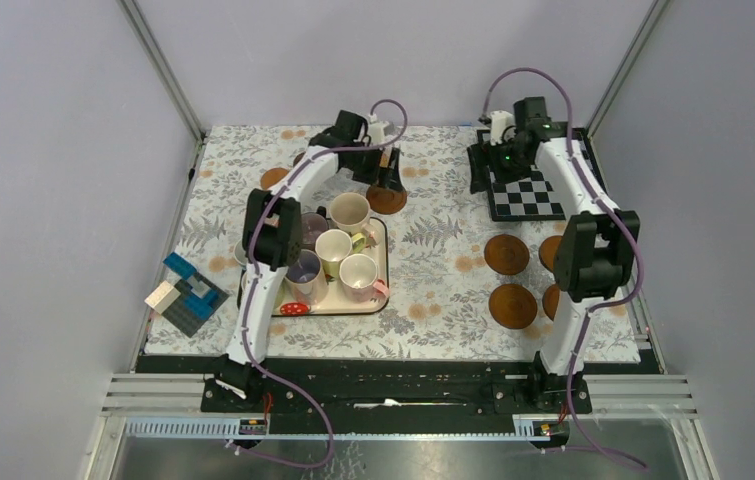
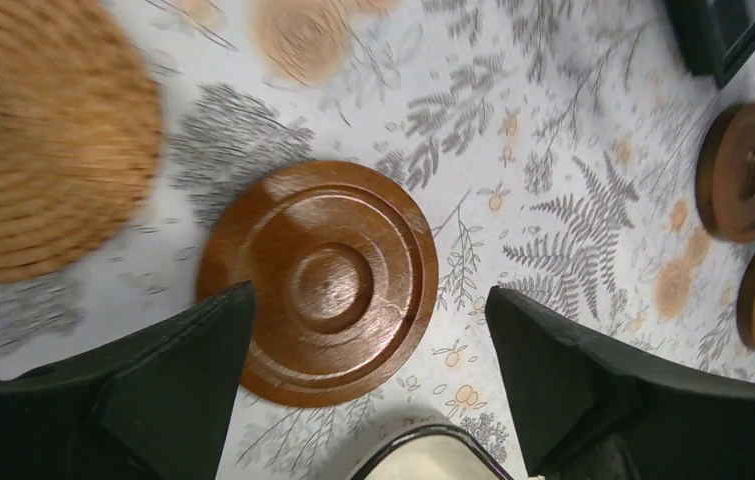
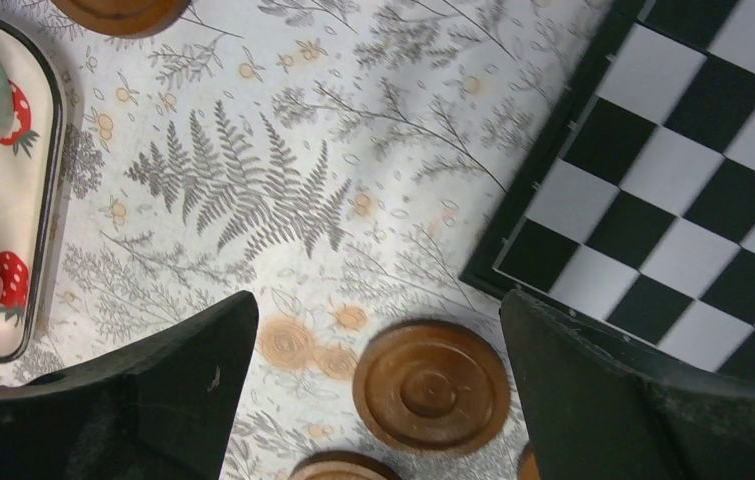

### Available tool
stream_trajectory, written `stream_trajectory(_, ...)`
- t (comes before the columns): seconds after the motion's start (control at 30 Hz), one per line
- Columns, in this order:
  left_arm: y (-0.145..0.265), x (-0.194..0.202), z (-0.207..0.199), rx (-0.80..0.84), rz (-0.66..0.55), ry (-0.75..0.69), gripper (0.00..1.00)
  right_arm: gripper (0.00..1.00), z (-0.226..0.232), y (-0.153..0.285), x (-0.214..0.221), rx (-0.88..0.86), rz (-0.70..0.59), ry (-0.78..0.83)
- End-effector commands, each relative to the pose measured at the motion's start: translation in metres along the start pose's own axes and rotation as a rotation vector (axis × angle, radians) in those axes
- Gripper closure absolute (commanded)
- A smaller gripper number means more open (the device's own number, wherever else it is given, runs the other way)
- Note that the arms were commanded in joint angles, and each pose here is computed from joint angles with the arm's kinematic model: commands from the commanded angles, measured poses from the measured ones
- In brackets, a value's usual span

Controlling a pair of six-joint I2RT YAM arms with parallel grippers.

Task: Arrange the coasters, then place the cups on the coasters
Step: Move the coaster to the center of the board.

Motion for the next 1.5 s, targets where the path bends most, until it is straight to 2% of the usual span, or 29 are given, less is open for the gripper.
stream_trajectory(0.0,0.098,-0.088,-0.033,-0.06,-0.325,-0.102,0.05,0.02,0.03,-0.024,-0.028,0.029,-0.061,0.023)
stream_trajectory(0.2,0.176,-0.093,-0.013,-0.154,-0.441,-0.003,0.01,0.02,0.066,-0.071,-0.056,0.057,-0.096,0.048)
stream_trajectory(0.53,0.255,-0.039,0.027,-0.343,-0.424,0.108,0.01,0.01,0.11,-0.141,-0.084,0.07,-0.12,0.1)
stream_trajectory(0.73,0.276,-0.013,0.041,-0.408,-0.396,0.151,0.01,0.0,0.125,-0.167,-0.085,0.059,-0.124,0.114)
stream_trajectory(1.07,0.278,-0.004,0.046,-0.446,-0.382,0.167,0.01,0.02,0.131,-0.204,-0.066,0.062,-0.059,0.159)
stream_trajectory(1.13,0.277,-0.004,0.048,-0.446,-0.379,0.171,0.01,0.06,0.129,-0.208,-0.062,0.071,-0.046,0.168)
stream_trajectory(1.47,0.267,-0.004,0.058,-0.434,-0.362,0.196,0.01,0.36,0.113,-0.199,-0.039,0.105,0.07,0.187)
Point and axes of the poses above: each gripper's point midway between its finger pads, its own y axis back along the fingers, its own z axis along the line the jaws close on, x = y × z, the point moved 7 cm from there along y, back along the fingers
